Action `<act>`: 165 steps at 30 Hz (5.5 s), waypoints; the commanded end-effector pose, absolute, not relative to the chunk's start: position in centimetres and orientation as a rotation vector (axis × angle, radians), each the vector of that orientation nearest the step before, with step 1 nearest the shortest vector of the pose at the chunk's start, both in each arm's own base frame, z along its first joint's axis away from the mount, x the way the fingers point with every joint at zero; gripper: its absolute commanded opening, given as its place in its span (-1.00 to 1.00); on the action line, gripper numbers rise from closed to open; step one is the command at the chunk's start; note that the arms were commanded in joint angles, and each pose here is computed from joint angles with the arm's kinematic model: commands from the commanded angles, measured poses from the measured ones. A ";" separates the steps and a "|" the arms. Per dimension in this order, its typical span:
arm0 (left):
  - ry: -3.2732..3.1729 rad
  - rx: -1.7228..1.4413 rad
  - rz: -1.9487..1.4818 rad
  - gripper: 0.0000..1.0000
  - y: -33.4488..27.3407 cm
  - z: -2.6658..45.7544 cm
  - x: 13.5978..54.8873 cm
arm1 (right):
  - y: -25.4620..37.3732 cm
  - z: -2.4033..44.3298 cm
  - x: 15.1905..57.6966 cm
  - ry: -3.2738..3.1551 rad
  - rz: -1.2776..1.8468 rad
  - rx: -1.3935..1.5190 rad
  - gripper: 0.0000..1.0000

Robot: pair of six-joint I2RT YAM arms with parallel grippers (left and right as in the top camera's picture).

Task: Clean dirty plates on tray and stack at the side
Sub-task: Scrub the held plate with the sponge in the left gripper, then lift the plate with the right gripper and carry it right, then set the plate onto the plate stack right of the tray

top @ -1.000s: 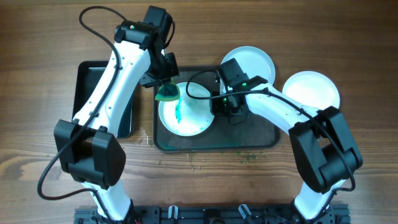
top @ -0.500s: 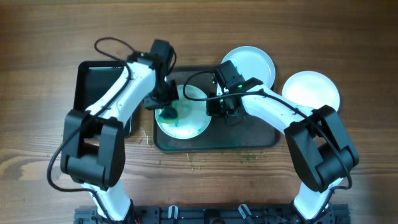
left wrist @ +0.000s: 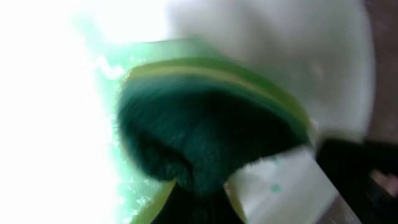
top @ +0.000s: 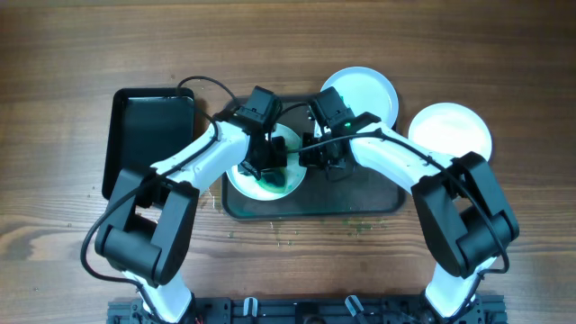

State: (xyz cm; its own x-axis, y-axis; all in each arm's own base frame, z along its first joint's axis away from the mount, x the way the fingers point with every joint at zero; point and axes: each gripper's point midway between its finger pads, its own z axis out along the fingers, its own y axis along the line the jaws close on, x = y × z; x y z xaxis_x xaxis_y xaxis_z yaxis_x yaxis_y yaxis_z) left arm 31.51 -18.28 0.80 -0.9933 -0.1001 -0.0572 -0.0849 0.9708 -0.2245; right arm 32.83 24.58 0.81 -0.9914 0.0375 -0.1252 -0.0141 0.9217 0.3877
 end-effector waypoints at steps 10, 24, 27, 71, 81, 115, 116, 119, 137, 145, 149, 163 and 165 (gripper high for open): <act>2.960 -0.465 0.422 -0.92 -8.0 0.8 30.8 | 24.5 0.0 32.4 2.977 0.585 0.041 -0.91; 2.977 0.151 -0.682 -0.92 -23.2 2.3 32.1 | 25.1 0.4 32.0 2.989 0.684 -0.002 -0.91; 2.968 0.071 -0.469 -0.92 -20.7 1.5 33.3 | 24.9 0.6 31.7 3.007 0.740 -0.007 -0.91; 3.144 0.235 -0.805 -0.92 -21.7 2.5 27.9 | 24.7 0.5 31.9 3.003 0.719 -0.009 -0.91; 2.886 -0.346 0.237 -0.92 -10.1 1.0 34.4 | 24.7 0.5 31.9 3.003 0.718 -0.008 -0.91; 2.717 -0.521 0.121 -0.92 -7.2 14.5 36.2 | 20.9 25.0 31.3 1.840 -0.802 -0.381 -0.91; 2.717 -0.521 0.121 -0.92 -7.2 14.5 36.2 | 21.2 26.1 31.0 1.786 -0.843 -0.379 -0.91; 2.717 -0.521 0.121 -0.92 -7.2 14.5 36.2 | 22.2 28.4 30.5 1.697 -0.912 -0.376 -0.91; 2.718 -0.521 0.121 -0.92 -7.2 14.5 36.2 | 13.9 16.1 31.3 2.685 0.213 0.159 -0.24; 2.718 -0.521 0.121 -0.92 -7.2 14.5 36.2 | 8.8 4.8 28.7 2.977 0.285 0.159 -0.02; 2.718 -0.521 0.122 -0.92 -7.2 14.5 36.2 | 8.1 1.5 28.5 3.033 0.210 0.128 -0.01; 2.723 -0.519 0.106 -0.92 -7.4 14.5 36.2 | 9.3 6.9 29.0 2.864 0.326 -0.032 -0.92; 2.727 -0.519 0.098 -0.92 -7.5 14.4 36.2 | 8.8 9.9 29.2 2.760 0.305 -0.030 -0.92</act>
State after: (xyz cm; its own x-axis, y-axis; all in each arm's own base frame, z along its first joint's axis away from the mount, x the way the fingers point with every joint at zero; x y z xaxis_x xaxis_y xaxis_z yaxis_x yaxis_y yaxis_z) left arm 35.77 -7.40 13.37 -0.8856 -0.3192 -0.3374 -0.3493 0.9365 0.0309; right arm 28.93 9.02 6.47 -0.9712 0.0338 -0.2360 -0.0169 0.9776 0.2097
